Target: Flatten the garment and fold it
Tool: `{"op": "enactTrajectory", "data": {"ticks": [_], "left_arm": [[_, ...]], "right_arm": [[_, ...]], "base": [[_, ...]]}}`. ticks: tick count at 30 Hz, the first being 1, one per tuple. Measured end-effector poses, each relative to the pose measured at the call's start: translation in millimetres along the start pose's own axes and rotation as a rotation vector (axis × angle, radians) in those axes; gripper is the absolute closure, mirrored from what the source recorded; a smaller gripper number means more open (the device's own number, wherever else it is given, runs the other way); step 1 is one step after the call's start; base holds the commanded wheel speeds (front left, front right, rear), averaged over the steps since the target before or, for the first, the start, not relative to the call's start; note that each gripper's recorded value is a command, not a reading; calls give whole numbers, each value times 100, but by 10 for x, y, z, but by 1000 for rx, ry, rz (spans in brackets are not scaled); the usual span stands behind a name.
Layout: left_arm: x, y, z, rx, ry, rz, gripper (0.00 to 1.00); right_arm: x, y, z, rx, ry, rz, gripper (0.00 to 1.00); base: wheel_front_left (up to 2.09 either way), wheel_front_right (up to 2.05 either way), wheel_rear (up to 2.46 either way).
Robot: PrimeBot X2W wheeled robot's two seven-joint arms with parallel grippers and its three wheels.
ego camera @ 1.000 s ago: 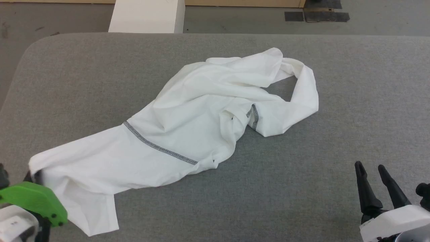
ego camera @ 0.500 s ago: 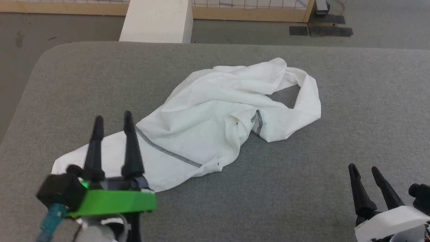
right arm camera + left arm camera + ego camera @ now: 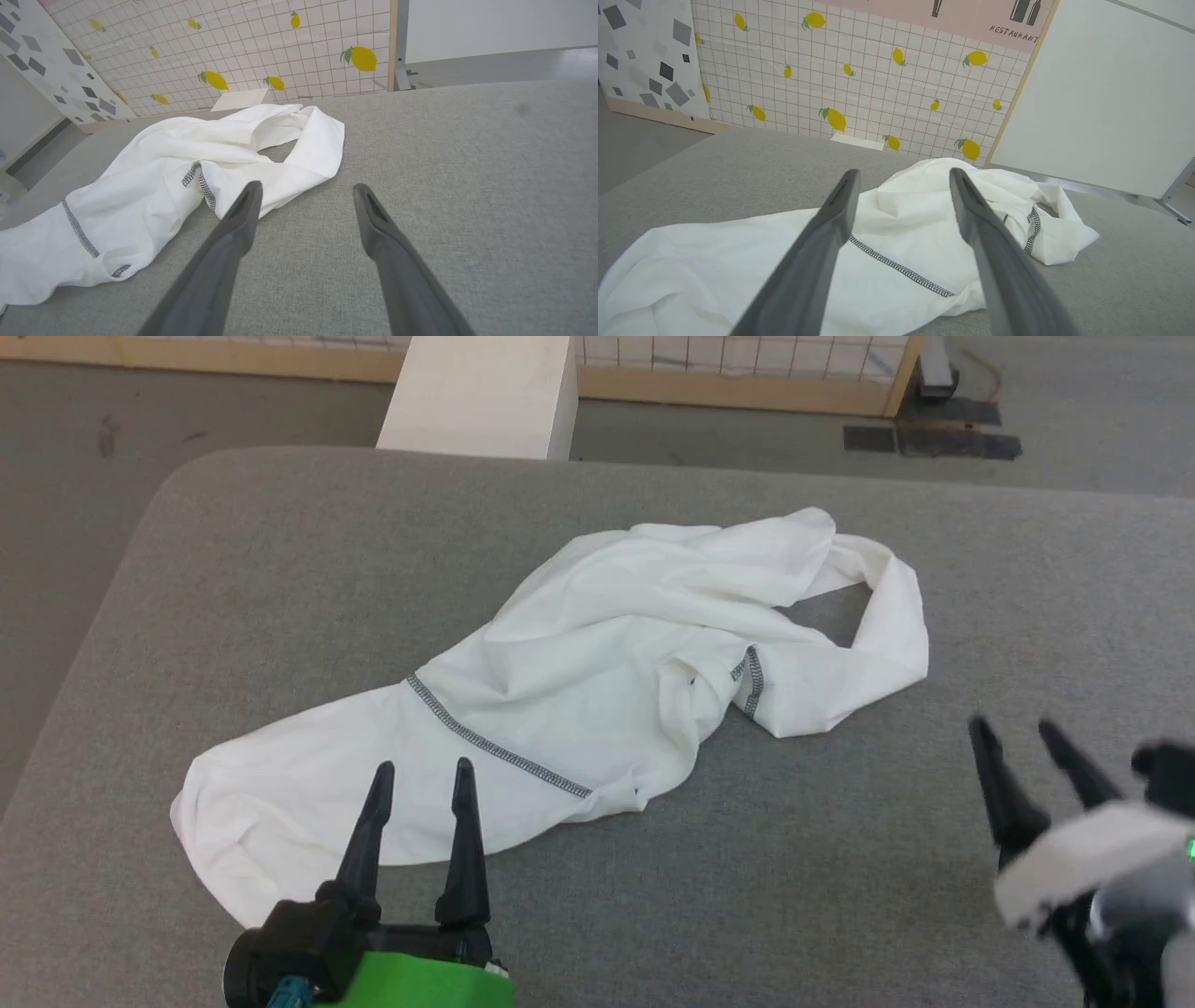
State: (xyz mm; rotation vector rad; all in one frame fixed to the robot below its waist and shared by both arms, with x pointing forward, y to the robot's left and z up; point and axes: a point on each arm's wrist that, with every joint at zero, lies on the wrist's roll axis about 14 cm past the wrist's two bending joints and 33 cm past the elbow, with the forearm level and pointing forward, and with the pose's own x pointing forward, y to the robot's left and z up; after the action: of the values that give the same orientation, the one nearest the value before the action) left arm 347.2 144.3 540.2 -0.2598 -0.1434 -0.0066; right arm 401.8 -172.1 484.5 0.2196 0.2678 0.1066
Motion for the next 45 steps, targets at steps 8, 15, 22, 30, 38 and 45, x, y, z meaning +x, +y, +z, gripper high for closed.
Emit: {"op": "enactTrajectory", "data": {"ticks": [8,15,22,30,38,45], "left_arm": [[134,5,-191,-26,43,-11,0],[300,-57,-351,-31,71,-43,0],[315,84,-475,-13,109,1,0],[263,261,-574,4,146,59,0],[257,167,-496,-12,121,25,0],[176,115,-450,-21,114,8,0]], "right_arm": [[804,-89,348,-94,192,13,0],[1236,-276,-173,-78,510,-39,0],[1492,-95,-713,-75,665,-4,0],[1745,58,-780,-90,620,26,100],[1562,-617,229,2,279,-126,100],[522,-1952,349,-66,235,-511,69]], "base": [[0,0,0],[0,0,0],[0,0,0],[0,0,0],[0,0,0],[0,0,0]]}}
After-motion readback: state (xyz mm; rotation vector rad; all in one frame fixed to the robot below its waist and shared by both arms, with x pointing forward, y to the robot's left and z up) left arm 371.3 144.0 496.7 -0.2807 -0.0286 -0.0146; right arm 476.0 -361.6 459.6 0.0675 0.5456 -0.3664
